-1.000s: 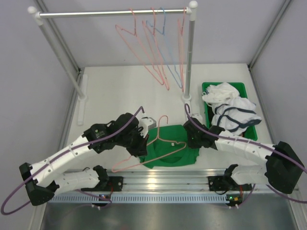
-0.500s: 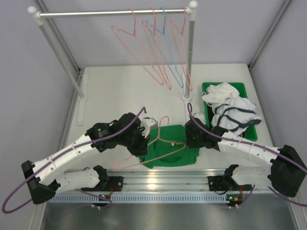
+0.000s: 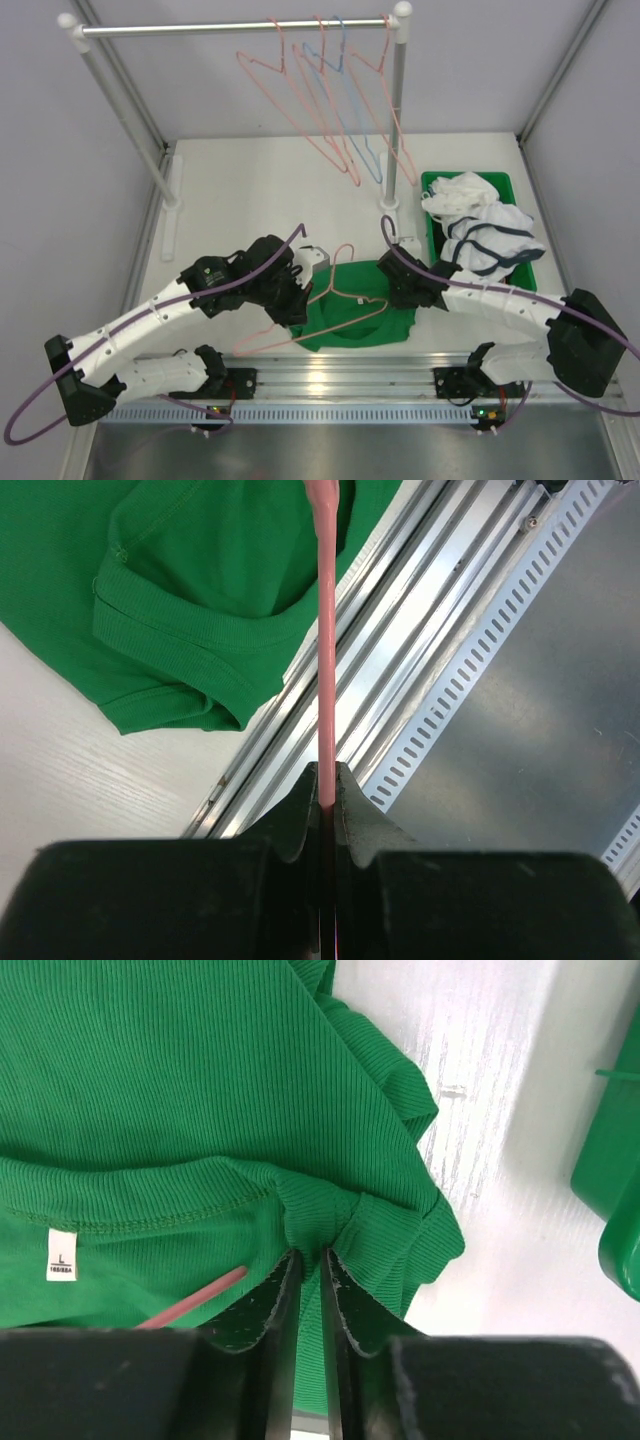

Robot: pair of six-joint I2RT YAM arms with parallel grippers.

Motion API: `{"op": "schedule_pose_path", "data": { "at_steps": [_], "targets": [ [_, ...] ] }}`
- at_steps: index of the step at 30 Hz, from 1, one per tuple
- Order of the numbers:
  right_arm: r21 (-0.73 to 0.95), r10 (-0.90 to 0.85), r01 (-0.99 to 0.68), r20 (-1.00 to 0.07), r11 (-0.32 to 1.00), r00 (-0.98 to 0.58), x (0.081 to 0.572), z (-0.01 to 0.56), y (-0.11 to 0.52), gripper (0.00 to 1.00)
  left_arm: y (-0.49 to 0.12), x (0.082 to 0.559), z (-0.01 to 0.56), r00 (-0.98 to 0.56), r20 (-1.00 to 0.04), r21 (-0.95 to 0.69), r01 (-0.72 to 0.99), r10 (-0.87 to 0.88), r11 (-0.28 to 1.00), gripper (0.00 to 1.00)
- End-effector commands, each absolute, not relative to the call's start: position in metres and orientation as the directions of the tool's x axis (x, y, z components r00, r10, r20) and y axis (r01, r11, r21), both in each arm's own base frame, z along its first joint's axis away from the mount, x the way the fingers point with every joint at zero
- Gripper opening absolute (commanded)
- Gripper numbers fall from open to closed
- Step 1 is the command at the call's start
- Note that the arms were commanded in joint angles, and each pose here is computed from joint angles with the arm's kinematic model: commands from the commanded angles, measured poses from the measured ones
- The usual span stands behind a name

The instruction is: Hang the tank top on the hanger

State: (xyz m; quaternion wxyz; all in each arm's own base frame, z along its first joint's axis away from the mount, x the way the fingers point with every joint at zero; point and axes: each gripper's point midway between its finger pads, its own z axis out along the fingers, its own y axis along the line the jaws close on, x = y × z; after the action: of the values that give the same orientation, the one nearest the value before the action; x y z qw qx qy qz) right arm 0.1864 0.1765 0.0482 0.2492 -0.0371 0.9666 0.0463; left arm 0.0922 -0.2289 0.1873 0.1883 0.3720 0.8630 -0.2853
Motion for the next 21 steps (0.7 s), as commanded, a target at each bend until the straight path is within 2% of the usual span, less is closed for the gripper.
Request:
{"op": "schedule_pose_path", "data": {
  "at_steps": [1,3,5,21],
  "targets": [
    [0.079,-0.023,-0.078,-0.541,0.994,-0.841,0.194,0.068,0.179,0.1,-0.236,0.092,0.194,-0.627,-0.564,-0.361,0.773,0.537,0.522,0.0],
    [0.085,-0.021,-0.081,-0.548,0.993,-0.836,0.193,0.074,0.177,0.03,-0.238,0.093,0.195,-0.623,-0.571,-0.358,0.776,0.536,0.52,0.0],
    [0.092,-0.013,-0.078,-0.558,0.993,-0.83,0.191,0.081,0.175,0.0,-0.238,0.094,0.194,-0.621,-0.571,-0.357,0.776,0.537,0.52,0.0],
    [0.284,0.059,-0.157,-0.626,0.946,-0.778,0.181,0.149,0.187,0.0,-0.271,0.105,0.207,-0.53,-0.699,-0.363,0.842,0.48,0.399,0.0]
  ]
}}
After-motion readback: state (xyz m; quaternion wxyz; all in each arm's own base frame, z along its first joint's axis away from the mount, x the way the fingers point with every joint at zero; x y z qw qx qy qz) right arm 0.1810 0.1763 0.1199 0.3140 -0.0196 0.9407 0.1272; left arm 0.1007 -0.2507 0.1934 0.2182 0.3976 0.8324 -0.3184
